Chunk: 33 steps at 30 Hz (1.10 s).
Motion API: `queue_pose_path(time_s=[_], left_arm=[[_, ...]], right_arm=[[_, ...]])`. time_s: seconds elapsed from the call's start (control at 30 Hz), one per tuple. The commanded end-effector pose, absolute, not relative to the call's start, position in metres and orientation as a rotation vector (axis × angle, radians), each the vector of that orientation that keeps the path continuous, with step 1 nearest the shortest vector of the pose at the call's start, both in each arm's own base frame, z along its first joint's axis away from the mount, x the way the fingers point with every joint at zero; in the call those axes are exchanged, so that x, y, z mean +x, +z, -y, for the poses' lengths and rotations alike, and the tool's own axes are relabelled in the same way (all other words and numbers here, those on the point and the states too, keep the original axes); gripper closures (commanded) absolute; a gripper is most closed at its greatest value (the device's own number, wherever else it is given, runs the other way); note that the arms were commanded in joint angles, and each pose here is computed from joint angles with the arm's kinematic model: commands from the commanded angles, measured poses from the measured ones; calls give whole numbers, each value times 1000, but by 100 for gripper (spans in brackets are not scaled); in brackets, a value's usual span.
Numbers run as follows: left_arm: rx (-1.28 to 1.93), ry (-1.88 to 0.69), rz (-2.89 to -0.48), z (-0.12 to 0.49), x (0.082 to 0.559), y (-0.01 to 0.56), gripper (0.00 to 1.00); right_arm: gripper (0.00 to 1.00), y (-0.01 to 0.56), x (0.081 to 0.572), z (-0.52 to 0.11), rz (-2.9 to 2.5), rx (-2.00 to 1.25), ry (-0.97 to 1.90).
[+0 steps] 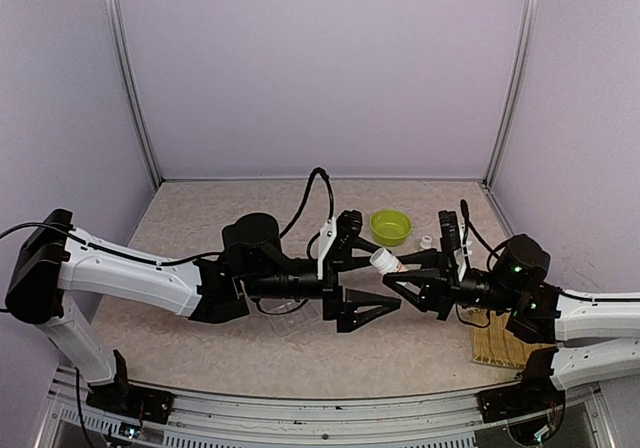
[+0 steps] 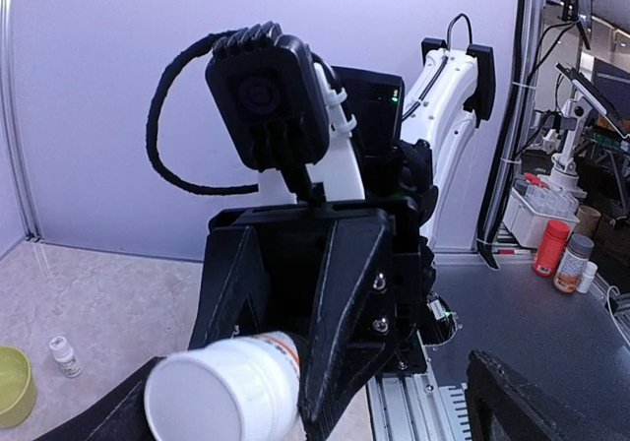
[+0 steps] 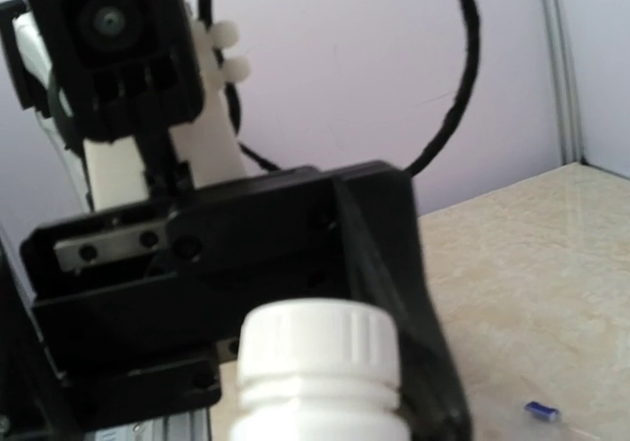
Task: Sort the pills into containers
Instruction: Unscrew the lid of the pill bottle from the pill bottle.
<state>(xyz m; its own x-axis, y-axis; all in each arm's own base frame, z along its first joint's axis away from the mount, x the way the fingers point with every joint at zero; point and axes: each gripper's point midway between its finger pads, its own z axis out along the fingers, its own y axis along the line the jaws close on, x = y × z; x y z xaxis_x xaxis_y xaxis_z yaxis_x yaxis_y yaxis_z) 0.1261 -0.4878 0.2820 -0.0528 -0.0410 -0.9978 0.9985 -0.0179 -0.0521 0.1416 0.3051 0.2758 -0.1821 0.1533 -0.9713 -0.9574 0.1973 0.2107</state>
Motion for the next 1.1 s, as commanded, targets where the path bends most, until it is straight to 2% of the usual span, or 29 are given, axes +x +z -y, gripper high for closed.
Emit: queue_pose_path(time_s=[0.0,0.7,1.07], left_arm=[[1143,-1315,-1141,479,122,304,1],[1183,-1325,-1145,486,120,294,1],[1164,-1304,-1183,486,126,289,1]], right_arm=[[100,274,131,-314,-1311,-916,1321],[100,273,152,-304,-1351,-801,1213],[100,277,141,-304,-1315,-848,1240]])
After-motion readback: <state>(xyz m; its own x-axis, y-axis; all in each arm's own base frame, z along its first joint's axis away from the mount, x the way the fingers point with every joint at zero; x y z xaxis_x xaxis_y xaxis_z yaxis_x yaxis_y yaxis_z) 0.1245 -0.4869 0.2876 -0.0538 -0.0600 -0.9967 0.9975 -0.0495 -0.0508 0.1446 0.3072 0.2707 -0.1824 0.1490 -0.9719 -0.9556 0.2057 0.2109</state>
